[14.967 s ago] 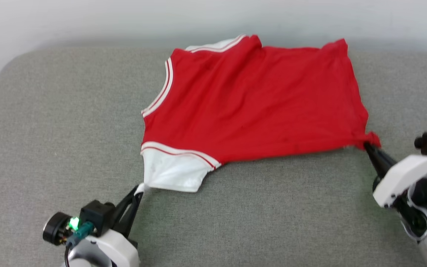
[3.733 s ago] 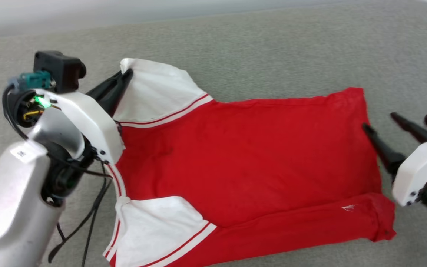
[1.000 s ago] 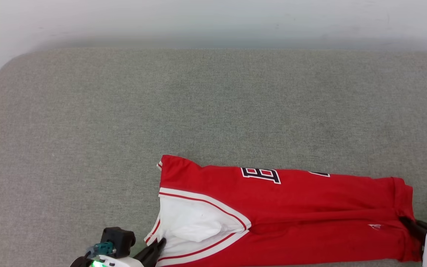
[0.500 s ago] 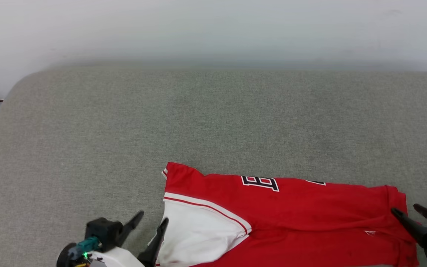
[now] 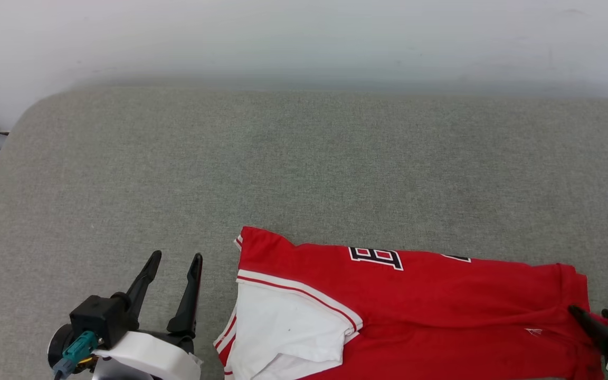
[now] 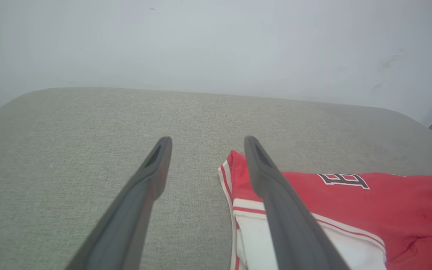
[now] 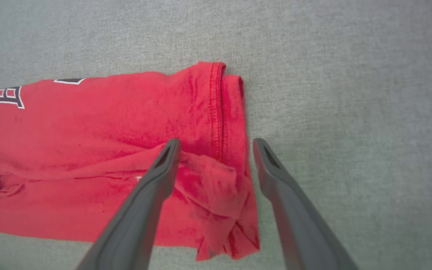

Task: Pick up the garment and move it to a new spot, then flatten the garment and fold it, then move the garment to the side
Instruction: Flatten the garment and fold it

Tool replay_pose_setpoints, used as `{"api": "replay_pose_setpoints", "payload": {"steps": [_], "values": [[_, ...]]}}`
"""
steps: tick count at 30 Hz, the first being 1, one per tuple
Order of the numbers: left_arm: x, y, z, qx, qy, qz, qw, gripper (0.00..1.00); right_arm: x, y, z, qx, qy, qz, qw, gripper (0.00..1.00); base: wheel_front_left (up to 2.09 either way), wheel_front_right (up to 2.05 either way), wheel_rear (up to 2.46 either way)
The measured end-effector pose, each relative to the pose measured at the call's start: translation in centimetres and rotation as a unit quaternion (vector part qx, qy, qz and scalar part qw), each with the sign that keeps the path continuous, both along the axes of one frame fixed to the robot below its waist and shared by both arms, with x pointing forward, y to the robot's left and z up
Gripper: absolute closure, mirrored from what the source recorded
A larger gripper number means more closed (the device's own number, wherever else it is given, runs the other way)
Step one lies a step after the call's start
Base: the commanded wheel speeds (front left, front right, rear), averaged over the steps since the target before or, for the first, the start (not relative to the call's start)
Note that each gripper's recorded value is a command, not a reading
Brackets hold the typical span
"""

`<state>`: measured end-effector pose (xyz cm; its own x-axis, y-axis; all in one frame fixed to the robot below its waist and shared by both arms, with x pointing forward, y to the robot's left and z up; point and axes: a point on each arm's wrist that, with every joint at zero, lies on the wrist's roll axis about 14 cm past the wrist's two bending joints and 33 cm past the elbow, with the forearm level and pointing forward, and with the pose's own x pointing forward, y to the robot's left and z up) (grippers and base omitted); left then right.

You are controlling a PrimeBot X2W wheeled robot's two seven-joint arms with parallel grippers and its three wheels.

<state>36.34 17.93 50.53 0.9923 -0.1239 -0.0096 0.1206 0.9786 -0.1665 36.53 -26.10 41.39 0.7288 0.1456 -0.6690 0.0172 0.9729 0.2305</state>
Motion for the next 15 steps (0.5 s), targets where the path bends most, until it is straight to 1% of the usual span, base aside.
{"api": "replay_pose_setpoints", "payload": {"steps": [1,6,9,15], "values": [[0.1,0.1,-0.2,0.002,0.001,0.003,1.0,0.0,0.0,0.0,-0.5,0.006,0.006,-0.011,1.0,0.0,0.0,0.0,0.0],[0.1,1.1,-1.2,0.014,0.013,0.014,1.0,0.0,-0.6,-0.9,-3.1,-0.011,0.048,-0.04,0.998,0.0,0.0,0.0,0.0],[0.1,1.8,-1.6,0.015,0.017,0.023,0.999,0.0,-0.9,-0.6,-4.3,-0.017,0.071,-0.039,0.997,0.0,0.0,0.0,0.0],[-0.1,1.8,-2.7,0.012,0.031,0.026,0.999,0.0,-1.2,0.6,-5.4,0.002,0.095,-0.039,0.995,0.0,0.0,0.0,0.0]]}}
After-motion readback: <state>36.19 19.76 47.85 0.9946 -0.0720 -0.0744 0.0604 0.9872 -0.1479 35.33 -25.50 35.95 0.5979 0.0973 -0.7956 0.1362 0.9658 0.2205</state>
